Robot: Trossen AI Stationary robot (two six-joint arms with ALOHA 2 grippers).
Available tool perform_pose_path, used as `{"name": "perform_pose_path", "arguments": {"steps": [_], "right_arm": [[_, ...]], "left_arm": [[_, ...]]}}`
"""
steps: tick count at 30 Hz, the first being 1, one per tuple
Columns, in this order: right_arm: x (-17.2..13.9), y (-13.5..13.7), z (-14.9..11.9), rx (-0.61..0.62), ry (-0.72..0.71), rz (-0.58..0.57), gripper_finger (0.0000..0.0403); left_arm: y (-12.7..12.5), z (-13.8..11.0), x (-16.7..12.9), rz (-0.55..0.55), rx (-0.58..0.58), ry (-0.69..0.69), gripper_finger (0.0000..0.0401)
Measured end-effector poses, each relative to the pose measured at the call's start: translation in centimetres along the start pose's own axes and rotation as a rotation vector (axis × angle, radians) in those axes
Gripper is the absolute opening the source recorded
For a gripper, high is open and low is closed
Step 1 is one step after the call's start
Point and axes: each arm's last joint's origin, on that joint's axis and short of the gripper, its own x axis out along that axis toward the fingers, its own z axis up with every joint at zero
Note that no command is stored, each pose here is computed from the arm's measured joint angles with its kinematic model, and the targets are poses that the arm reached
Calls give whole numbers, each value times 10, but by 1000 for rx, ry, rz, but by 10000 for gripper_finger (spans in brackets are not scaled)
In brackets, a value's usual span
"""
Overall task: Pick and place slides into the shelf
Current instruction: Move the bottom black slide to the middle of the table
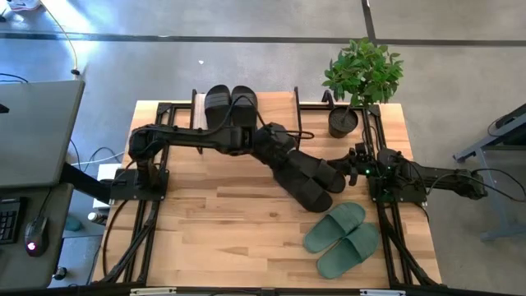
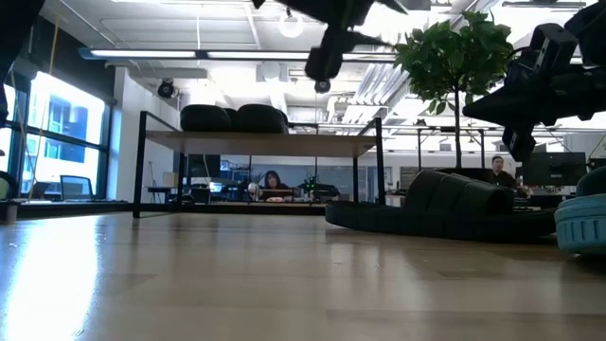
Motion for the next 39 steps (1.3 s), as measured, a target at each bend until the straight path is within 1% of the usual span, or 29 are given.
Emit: {"name": "perform_pose_path", "arguments": {"steps": [2, 4, 6, 9, 11, 14, 17, 20, 23, 25, 28, 30, 31, 32, 34, 37, 39], "right_arm": [[0, 0, 0, 0, 2, 1, 0], [0, 0, 0, -5, 2, 1, 0], [0, 0, 0, -5, 2, 1, 0], [0, 0, 0, -7, 2, 1, 0], [0, 0, 0, -8, 2, 1, 0], [0, 0, 0, -8, 1, 1, 0], [0, 0, 0, -8, 2, 1, 0], [0, 0, 0, -8, 2, 1, 0], [0, 0, 0, -8, 2, 1, 0], [0, 0, 0, -8, 2, 1, 0], [0, 0, 0, -8, 2, 1, 0], [0, 0, 0, -8, 2, 1, 0], [0, 0, 0, -8, 2, 0, 0], [0, 0, 0, -8, 2, 0, 0], [0, 0, 0, -8, 5, -1, 0], [1, 0, -1, -12, 10, -5, 0], [1, -1, -1, -26, 12, -8, 0]], "left_arm": [[6, -2, 5, 50, 4, -12, 143], [10, -5, 8, 79, 8, 10, 143], [9, -9, 16, 74, 23, 9, 143], [9, -18, 23, 98, 25, 39, 143], [5, -21, 31, 85, 44, 18, 143], [4, -29, 36, 103, 51, 34, 143], [0, -32, 40, 123, 66, 0, 143], [1, -38, 44, 203, 77, -45, 143], [2, -38, 46, 266, 118, -112, 143], [6, -39, 47, 308, 124, -99, 143], [12, -41, 53, 337, 122, -86, 143], [20, -46, 57, 378, 116, -43, 143], [24, -48, 61, 385, 116, -35, 143], [24, -47, 66, 365, 120, -51, 143], [25, -49, 67, 362, 118, -31, 143], [27, -48, 74, 350, 120, -48, 143], [32, -51, 77, 374, 120, -25, 143]]}}
